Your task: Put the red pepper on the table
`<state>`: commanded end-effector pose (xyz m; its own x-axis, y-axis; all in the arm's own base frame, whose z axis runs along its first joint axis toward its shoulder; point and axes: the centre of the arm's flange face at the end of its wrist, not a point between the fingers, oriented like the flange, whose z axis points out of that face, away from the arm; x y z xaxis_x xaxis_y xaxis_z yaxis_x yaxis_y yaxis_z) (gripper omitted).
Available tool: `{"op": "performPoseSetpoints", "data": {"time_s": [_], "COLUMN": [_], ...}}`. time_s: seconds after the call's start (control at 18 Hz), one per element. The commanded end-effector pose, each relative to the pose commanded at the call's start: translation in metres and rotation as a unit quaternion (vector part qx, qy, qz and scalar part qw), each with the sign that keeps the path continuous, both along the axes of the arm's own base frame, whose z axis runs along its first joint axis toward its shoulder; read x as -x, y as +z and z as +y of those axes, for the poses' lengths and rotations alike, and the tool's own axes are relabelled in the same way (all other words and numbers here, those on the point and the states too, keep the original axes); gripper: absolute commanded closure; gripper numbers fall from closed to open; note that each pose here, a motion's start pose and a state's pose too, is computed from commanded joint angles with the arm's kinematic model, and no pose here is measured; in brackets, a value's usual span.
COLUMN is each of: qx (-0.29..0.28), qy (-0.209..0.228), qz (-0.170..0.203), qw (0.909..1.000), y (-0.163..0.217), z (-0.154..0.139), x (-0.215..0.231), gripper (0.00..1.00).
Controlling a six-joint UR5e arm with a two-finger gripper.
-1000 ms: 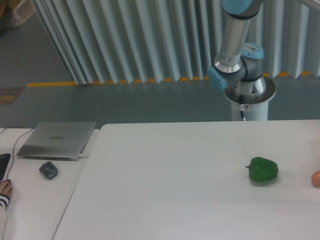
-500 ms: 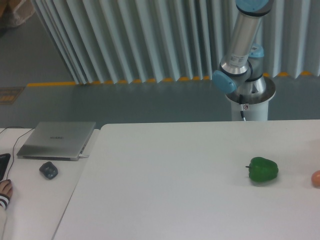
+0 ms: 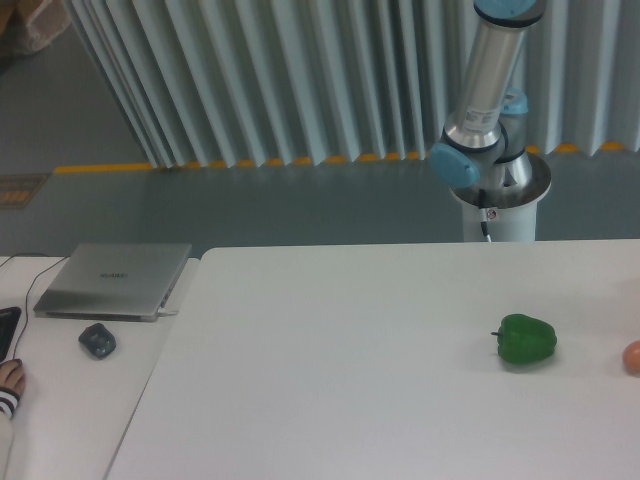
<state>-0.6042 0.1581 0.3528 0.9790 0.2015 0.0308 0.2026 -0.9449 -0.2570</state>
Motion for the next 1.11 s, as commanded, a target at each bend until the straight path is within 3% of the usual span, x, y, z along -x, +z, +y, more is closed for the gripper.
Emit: {"op": "performPoseSetpoints", "data": {"time_s": [0.44, 0.67, 0.78, 1.11], "qx": [0.019, 0.021, 0.030, 0.064], "qy": [0.004, 0.027, 0.037, 0.040], "qz": [-0.034, -0.040, -0.043, -0.046], "qw": [0.9992, 0.9986, 0.9979, 0.9960], "y": [-0.045, -0.041, -0.038, -0.043], "z": [-0.004, 0.004, 0.022, 0.007], "x": [0.003, -0.002, -0.009, -0.011], "gripper": [0.00, 0.00, 0.00, 0.00]}}
